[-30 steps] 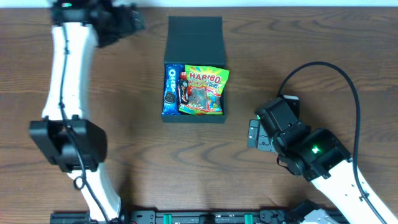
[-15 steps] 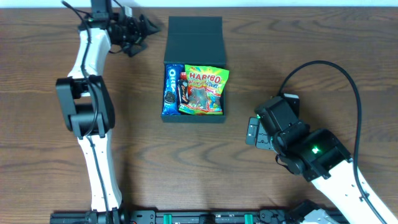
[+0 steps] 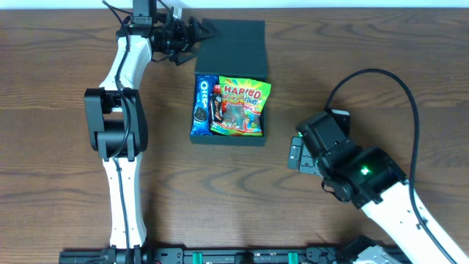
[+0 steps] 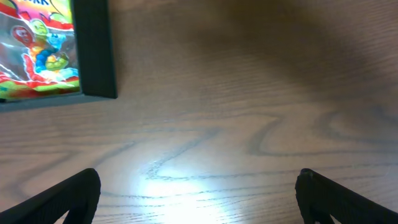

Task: Pack container
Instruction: 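Push the box lid closed with the left gripper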

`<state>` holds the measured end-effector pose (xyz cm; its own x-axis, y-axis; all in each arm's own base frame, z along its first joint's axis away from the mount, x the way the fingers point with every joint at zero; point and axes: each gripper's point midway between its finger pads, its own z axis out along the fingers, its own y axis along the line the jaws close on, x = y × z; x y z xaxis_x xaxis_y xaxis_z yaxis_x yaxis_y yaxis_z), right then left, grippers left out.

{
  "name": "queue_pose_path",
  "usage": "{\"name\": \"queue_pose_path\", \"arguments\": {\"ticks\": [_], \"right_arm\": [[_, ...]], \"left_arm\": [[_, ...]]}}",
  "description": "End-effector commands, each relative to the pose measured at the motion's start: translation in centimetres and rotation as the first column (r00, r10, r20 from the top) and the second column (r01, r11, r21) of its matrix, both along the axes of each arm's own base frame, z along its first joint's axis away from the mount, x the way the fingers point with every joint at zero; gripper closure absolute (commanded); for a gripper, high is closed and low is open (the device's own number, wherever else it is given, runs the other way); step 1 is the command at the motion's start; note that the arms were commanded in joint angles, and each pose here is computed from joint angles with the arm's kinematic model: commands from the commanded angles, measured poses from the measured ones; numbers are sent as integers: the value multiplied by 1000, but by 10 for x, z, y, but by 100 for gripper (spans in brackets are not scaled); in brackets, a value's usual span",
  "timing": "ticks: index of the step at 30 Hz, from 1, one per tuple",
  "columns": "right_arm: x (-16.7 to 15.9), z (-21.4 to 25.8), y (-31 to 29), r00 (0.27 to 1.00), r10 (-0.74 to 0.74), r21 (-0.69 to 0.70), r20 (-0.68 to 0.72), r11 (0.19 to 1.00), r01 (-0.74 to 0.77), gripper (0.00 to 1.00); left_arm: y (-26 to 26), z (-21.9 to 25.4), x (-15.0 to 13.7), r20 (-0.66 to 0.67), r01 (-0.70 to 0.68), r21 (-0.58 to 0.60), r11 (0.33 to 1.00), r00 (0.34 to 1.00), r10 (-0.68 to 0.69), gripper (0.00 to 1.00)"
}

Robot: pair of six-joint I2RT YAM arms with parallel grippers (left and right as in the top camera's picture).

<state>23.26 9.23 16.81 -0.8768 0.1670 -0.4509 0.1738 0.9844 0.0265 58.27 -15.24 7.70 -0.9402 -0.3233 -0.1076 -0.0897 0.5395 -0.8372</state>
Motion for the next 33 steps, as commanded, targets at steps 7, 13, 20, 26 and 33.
{"name": "queue_pose_path", "arguments": {"ticks": [7,13,20,26,33], "right_arm": [[2,-10,0,999,-17,-30,-29,999,16,1],[4,-9,1,1000,-16,-24,-20,1000,16,1],[5,-9,1,1000,-16,-22,-17,1000,16,1],[5,-9,1,1000,-16,-22,-16,1000,16,1],[5,-8,0,1000,-15,-30,-13,999,15,1]], "left_arm": [[-3,-15,-7,-26,39,-13,999,999,-39,5],[-10,-23,-14,-27,71,35,997,997,-70,5],[-42,-16,-27,21,176,2,984,984,-176,5],[-56,0,-34,164,302,-21,953,941,-295,5],[-53,40,-24,358,369,83,926,856,-373,5]]}}
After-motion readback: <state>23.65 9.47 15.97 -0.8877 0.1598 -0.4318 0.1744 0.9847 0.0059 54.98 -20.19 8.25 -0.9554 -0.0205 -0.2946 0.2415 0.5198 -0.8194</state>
